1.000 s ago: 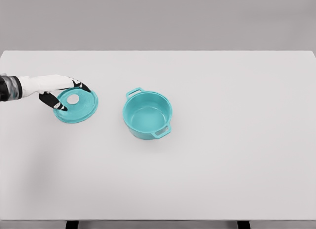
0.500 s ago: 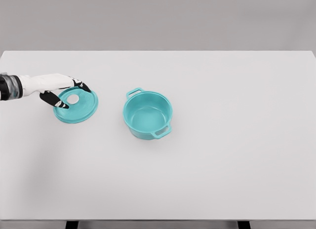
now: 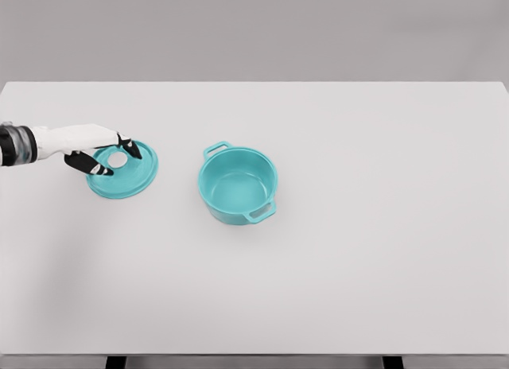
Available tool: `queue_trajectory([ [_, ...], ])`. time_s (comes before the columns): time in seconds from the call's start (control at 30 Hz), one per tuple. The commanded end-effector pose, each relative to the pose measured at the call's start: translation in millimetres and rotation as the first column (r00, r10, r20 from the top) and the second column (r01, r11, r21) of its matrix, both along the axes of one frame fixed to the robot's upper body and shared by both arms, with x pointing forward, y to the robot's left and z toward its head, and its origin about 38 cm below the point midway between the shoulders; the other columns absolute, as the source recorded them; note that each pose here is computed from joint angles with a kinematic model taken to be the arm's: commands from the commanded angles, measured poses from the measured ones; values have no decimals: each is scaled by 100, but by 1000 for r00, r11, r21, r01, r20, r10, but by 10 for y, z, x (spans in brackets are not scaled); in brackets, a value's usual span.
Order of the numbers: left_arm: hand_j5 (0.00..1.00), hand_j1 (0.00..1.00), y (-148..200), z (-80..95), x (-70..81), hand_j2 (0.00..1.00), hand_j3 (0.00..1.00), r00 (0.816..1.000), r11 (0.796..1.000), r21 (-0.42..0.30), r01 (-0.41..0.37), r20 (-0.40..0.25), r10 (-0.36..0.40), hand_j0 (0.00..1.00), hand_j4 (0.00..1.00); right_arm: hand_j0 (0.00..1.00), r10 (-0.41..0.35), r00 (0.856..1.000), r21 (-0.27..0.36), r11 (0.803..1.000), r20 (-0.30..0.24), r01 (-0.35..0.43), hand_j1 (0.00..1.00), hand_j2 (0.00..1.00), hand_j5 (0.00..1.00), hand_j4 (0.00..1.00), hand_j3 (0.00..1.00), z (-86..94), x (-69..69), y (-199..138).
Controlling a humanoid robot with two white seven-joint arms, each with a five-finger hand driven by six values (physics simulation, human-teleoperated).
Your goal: Cover the pot with left arm
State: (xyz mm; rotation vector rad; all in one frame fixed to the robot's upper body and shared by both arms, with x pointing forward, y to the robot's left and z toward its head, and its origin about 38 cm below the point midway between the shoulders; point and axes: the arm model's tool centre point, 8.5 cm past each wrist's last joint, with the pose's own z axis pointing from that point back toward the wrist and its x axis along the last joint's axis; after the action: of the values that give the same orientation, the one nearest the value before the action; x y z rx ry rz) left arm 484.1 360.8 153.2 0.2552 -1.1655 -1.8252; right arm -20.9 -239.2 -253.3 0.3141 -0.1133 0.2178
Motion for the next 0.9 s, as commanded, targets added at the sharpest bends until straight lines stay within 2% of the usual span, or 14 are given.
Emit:
queue_trajectory([
  [0.0, 64, 64, 12, -14, -7, 64, 64, 1000, 1000, 8, 1, -5, -1, 64, 64, 100, 1, 1000, 0, 1000, 0, -1, 100, 100, 100, 100, 100, 0, 0, 0],
  [0.37, 49, 49, 0, -53, -28, 49, 49, 1000, 1000, 15, 9, -15, -8, 49, 49, 100, 1, 1000, 0, 1000, 0, -1, 100, 100, 100, 100, 100, 0, 0, 0],
  [0.47, 50, 50, -48, -14, -29, 50, 50, 1000, 1000, 9, 24, -3, -23, 50, 50, 100, 1, 1000, 1, 1000, 2, -1, 100, 100, 100, 100, 100, 0, 2, 0],
  [0.6, 49, 49, -234, 149, -57, 49, 49, 995, 996, -2, 91, 42, -91, 49, 49, 100, 1, 1000, 0, 1000, 0, -1, 100, 100, 100, 100, 100, 0, 0, 0],
  [0.77, 50, 50, -318, 513, -200, 50, 50, 978, 984, 5, 176, 114, -175, 50, 50, 100, 1, 1000, 0, 1000, 0, -1, 100, 100, 100, 100, 100, 0, 0, 0],
  [0.87, 50, 50, -366, 629, -283, 50, 50, 969, 977, -2, 212, 132, -210, 50, 50, 100, 1, 1000, 1, 1000, 2, -1, 100, 100, 100, 100, 100, 0, 2, 0],
])
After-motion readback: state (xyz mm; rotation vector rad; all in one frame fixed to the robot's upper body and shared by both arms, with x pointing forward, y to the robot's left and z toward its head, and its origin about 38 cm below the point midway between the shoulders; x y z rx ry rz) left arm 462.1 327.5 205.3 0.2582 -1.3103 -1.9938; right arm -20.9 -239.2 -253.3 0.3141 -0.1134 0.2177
